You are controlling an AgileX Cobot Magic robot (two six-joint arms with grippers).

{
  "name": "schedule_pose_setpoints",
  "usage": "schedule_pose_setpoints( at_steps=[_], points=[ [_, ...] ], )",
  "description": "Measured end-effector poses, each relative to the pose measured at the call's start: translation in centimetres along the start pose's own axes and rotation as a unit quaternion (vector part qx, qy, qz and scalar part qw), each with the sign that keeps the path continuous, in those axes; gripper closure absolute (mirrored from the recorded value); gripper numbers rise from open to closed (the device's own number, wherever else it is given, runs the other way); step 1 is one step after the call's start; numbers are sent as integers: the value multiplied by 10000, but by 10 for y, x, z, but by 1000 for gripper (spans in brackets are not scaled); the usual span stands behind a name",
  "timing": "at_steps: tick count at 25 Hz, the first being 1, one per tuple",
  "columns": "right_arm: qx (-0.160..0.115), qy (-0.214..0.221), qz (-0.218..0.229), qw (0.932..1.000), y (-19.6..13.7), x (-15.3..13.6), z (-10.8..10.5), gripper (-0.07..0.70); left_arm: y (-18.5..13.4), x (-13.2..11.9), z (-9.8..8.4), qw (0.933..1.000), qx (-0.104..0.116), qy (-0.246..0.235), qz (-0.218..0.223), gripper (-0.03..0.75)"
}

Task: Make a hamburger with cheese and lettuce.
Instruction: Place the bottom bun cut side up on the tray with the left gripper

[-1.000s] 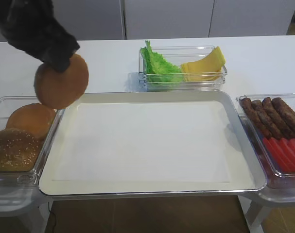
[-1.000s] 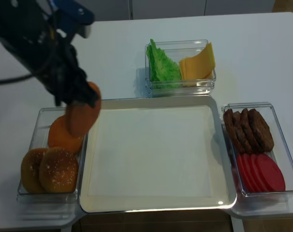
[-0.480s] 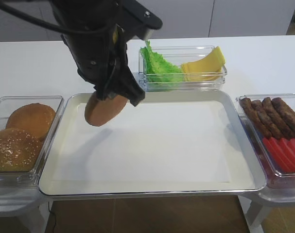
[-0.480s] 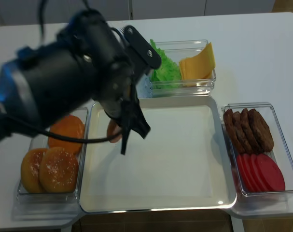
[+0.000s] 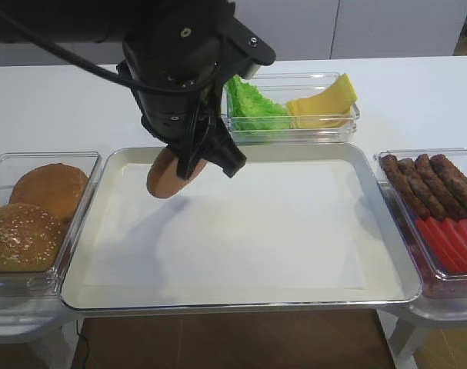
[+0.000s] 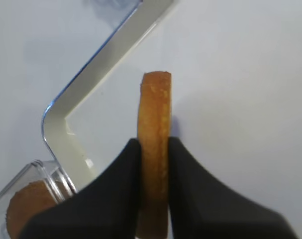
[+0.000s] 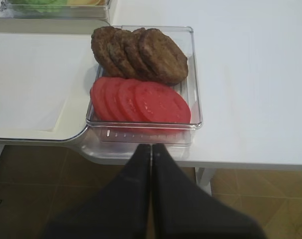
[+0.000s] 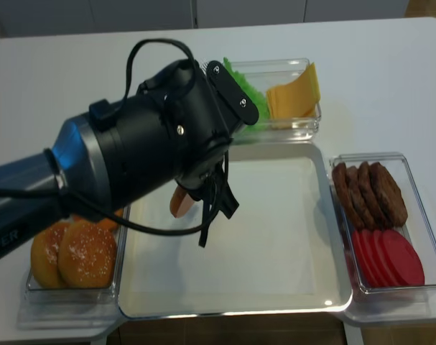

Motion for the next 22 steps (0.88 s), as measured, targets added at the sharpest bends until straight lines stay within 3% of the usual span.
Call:
schedule_pose_setpoints(
  at_steps=[12, 22],
  points=[
    [-5, 10, 2, 10000, 0, 0, 0, 636, 14, 0, -26, 9979, -425, 447, -211, 615],
    [-5, 10, 2, 10000, 0, 0, 0, 636, 17, -5, -28, 9977, -330, 541, -223, 615]
  ],
)
Point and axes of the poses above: a point on each arm's last joint axis where the gripper is mounted, x pointing back along that axis away from the gripper, z along the wrist's bending axis when the last joint is at zero, y = z × x, the point moved 5 cm from there along -x, pointing out along that axis toward the gripper, and after that the axes turned 12 degrees about -x, right-handed, at the moved point
